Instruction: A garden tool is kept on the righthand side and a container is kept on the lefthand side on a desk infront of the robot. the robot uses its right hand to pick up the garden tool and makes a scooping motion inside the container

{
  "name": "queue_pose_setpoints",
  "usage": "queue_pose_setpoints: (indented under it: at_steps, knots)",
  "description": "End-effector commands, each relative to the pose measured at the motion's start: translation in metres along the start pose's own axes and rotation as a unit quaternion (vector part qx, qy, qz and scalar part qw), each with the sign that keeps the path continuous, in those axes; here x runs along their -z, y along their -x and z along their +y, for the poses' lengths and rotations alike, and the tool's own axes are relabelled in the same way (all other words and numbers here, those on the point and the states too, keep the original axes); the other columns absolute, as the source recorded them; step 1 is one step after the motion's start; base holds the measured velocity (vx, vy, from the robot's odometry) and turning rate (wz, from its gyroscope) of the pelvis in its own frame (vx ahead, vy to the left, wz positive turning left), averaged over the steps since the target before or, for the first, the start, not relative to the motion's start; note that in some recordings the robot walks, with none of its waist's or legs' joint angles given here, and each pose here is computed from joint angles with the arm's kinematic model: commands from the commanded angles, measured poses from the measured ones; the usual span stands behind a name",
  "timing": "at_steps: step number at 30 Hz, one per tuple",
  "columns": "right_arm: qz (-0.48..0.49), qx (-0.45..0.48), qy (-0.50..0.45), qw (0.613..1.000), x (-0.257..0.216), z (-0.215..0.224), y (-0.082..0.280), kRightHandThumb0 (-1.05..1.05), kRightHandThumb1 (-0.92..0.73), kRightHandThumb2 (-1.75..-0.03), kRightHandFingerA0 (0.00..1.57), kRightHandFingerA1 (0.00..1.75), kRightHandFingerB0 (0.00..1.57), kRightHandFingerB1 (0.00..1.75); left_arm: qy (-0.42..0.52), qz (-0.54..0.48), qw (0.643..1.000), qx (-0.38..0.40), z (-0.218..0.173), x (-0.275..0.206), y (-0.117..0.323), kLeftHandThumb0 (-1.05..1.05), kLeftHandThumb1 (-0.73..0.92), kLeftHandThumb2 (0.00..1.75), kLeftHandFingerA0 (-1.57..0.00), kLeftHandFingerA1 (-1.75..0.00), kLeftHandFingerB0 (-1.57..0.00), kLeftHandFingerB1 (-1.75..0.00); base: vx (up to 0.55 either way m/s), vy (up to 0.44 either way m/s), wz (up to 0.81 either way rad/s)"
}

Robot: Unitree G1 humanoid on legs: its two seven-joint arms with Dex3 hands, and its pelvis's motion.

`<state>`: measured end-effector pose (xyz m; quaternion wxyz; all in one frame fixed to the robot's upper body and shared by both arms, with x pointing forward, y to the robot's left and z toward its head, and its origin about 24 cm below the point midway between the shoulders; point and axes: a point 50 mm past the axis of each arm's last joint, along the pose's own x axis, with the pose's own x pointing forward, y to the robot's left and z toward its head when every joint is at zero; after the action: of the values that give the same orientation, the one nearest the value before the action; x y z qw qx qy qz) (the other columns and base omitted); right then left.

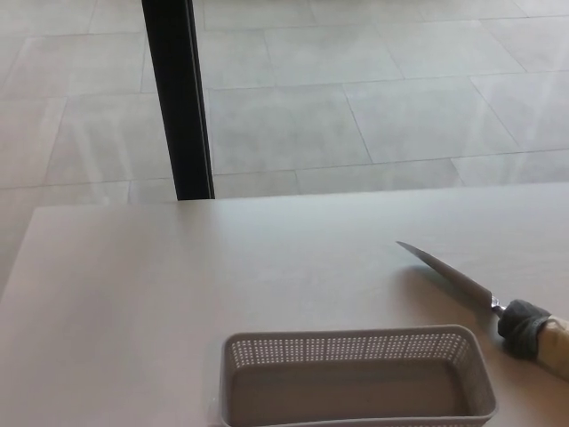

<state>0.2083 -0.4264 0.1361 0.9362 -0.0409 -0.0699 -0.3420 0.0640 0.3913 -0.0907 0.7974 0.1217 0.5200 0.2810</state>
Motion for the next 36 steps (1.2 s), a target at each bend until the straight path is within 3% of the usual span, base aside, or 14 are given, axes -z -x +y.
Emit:
queue_pose_setpoints:
  at_steps: [1,5,7,8,9,10,11,14,18,24,31,36]
  knots:
    - [-0.138,-0.247,0.175,0.943,-0.093,0.096,0.008,-0.38,-0.45,-1.04,0.01,0.51,0.00,0.50,0.024,0.015,0.999,-0.027,0.020,0.003,0.002,-0.33,0.51,0.87,-0.51,-0.65,-0.32,-0.54,0.00,0.000,0.00]
    - [-0.111,-0.309,0.305,0.894,-0.064,0.125,0.015,-0.37,-0.46,-1.04,0.03,0.50,0.00,0.48,0.046,0.023,0.998,-0.026,0.020,0.006,0.002,-0.31,0.50,0.87,-0.46,-0.64,-0.28,-0.53,0.00,0.000,0.00]
    - [-0.110,-0.311,0.311,0.892,-0.064,0.126,0.015,-0.37,-0.46,-1.04,0.03,0.50,0.00,0.48,0.048,0.023,0.998,-0.026,0.020,0.006,0.002,-0.31,0.50,0.87,-0.46,-0.64,-0.28,-0.53,0.00,0.000,0.00]
    - [-0.097,-0.328,0.335,0.878,-0.049,0.133,0.017,-0.78,-0.75,-0.63,0.21,0.35,0.16,0.27,0.040,0.025,0.998,-0.031,0.019,0.005,0.001,-0.32,0.50,0.87,-0.47,-0.63,-0.29,-0.52,0.00,0.000,0.00]
    - [-0.093,-0.340,0.350,0.868,-0.044,0.135,0.019,-0.82,-0.60,-0.93,0.14,0.44,0.10,0.39,0.048,0.023,0.998,-0.031,0.019,0.005,0.002,-0.33,0.49,0.87,-0.46,-0.64,-0.30,-0.54,0.00,0.000,0.00]
    - [-0.095,-0.348,0.386,0.849,-0.038,0.137,0.021,-0.82,-0.62,-0.96,0.16,0.45,0.09,0.39,0.034,0.024,0.999,-0.027,0.020,0.005,0.002,-0.33,0.51,0.88,-0.46,-0.63,-0.29,-0.53,0.00,0.000,0.00]
    - [-0.088,-0.354,0.397,0.842,-0.034,0.139,0.022,-0.81,-0.78,-0.64,0.24,0.34,0.15,0.27,0.034,0.023,0.999,-0.026,0.020,0.006,0.002,-0.33,0.51,0.87,-0.46,-0.63,-0.30,-0.53,0.00,0.000,0.00]
    - [-0.068,-0.372,0.410,0.830,-0.021,0.143,0.024,-0.81,-0.76,-0.64,0.22,0.37,0.17,0.27,0.022,0.021,0.999,-0.027,0.021,0.006,0.002,-0.34,0.52,0.87,-0.51,-0.64,-0.31,-0.52,0.00,0.000,0.00]
    - [-0.033,-0.393,0.460,0.795,0.001,0.144,0.023,-0.82,-0.78,-0.64,0.21,0.36,0.19,0.28,0.021,0.022,0.999,-0.026,0.022,0.007,0.003,-0.31,0.52,0.88,-0.47,-0.63,-0.30,-0.53,0.00,0.000,0.00]
    - [0.004,-0.393,0.464,0.794,0.015,0.145,0.019,-0.78,-0.76,-0.64,0.21,0.37,0.24,0.28,0.031,0.024,0.999,-0.027,0.018,0.006,0.001,-0.32,0.51,0.87,-0.50,-0.65,-0.31,-0.53,0.00,0.000,0.00]
    - [0.008,-0.406,0.551,0.729,0.038,0.147,0.021,-0.74,-0.76,-0.64,0.25,0.42,0.28,0.29,-0.008,0.024,0.999,-0.024,0.019,0.007,0.002,-0.35,0.53,0.88,-0.50,-0.63,-0.31,-0.52,0.00,0.000,0.00]
    - [0.025,-0.399,0.588,0.704,0.059,0.139,0.022,-0.71,-0.75,-0.63,0.30,0.47,0.38,0.32,-0.003,0.025,0.999,-0.022,0.020,0.006,0.002,-0.35,0.52,0.87,-0.50,-0.63,-0.32,-0.53,0.00,0.000,0.00]
